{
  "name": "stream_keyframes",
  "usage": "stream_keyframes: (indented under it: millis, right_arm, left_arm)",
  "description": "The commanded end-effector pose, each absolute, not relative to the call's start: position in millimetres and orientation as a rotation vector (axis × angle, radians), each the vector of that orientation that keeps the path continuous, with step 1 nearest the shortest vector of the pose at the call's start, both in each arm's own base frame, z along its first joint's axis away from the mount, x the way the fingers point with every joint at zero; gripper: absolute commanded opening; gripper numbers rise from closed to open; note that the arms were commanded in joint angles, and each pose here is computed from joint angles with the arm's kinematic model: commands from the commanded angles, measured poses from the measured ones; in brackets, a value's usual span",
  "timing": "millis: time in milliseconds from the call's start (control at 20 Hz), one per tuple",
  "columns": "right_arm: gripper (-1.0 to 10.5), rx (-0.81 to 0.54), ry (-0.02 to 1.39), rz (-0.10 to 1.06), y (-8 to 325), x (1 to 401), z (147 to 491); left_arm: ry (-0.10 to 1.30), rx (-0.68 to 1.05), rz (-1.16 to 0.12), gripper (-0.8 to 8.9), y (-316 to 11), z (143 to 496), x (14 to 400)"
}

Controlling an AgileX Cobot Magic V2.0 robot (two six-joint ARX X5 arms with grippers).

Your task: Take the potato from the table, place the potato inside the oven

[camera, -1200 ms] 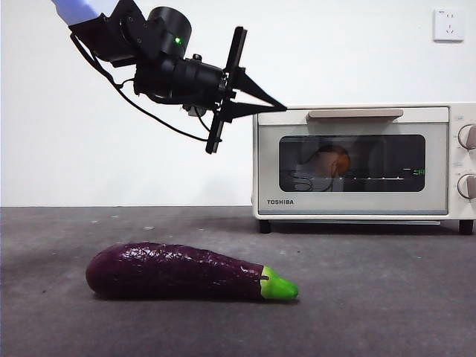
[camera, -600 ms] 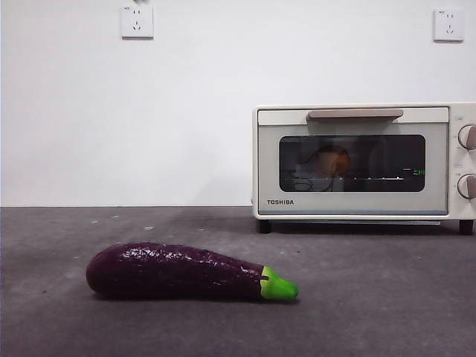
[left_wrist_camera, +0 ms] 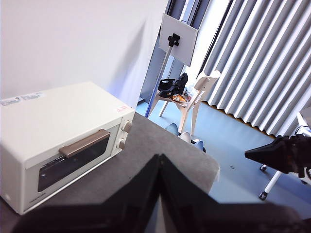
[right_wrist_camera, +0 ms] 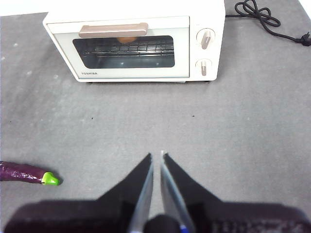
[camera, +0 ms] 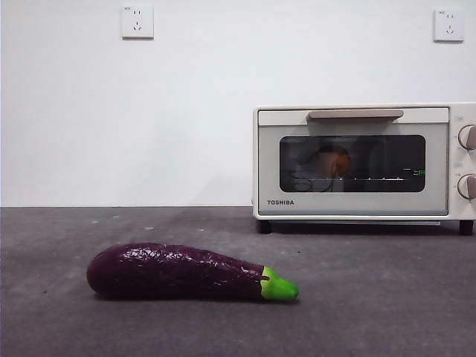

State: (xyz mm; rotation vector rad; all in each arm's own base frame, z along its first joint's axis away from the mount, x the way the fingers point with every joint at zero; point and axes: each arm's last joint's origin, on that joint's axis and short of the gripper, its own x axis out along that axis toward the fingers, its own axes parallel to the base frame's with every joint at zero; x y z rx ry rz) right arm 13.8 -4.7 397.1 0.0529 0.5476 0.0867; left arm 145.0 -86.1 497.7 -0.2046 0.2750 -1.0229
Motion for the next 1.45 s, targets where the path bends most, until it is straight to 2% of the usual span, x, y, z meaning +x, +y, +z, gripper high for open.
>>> stream_keyframes:
  millis: [50, 100, 250, 300, 500, 650, 850, 1000, 1100, 1300, 1450]
  right_arm:
    - [0.3, 0.048, 0.565, 0.079, -5.4, 13.1, 395.1]
    - [0.3, 0.048, 0.565, 0.079, -5.4, 13.1, 395.1]
    - [0.3, 0.047, 0.566, 0.079, -5.3, 13.2, 395.1]
    - [0.3, 0.047, 0.566, 0.079, -5.3, 13.2, 395.1]
    - [0.3, 0.044, 0.571, 0.078, -4.3, 14.6, 395.2]
    - [0.3, 0.044, 0.571, 0.078, -4.1, 14.8, 395.2]
    - [0.3, 0.044, 0.571, 0.077, -4.1, 14.8, 395.2]
    - [0.3, 0.044, 0.571, 0.078, -4.1, 14.8, 395.2]
    - [0.3, 0.044, 0.571, 0.077, -4.1, 14.8, 395.2]
    - [0.3, 0.044, 0.571, 0.078, -4.1, 14.8, 395.2]
    - [0.3, 0.044, 0.571, 0.077, -4.2, 14.8, 395.2]
  left_arm:
    - [0.189, -0.05, -0.995, -0.04, -85.4, 497.4, 146.8]
    - [0.181, -0.003, -0.953, -0.04, -82.6, 495.8, 148.3]
    - [0.176, 0.305, -0.787, -0.04, -67.1, 483.2, 147.1]
    - [0.175, 0.35, -0.767, -0.04, -62.1, 479.0, 143.4]
    - [0.138, 0.353, -0.598, -0.04, -34.3, 447.8, 119.0]
    - [0.029, 0.377, -0.344, -0.04, -17.5, 406.8, 102.3]
    - [-0.09, 0.309, -0.29, -0.04, -14.3, 334.0, 95.9]
    - [-0.08, 0.24, -0.255, -0.04, -11.5, 276.3, 95.7]
    - [-0.036, 0.181, -0.179, -0.04, -7.4, 243.2, 95.3]
    - [0.043, 0.028, 0.042, -0.04, 0.3, 197.8, 96.6]
    - [0.059, 0.02, 0.069, -0.04, 1.3, 179.3, 96.6]
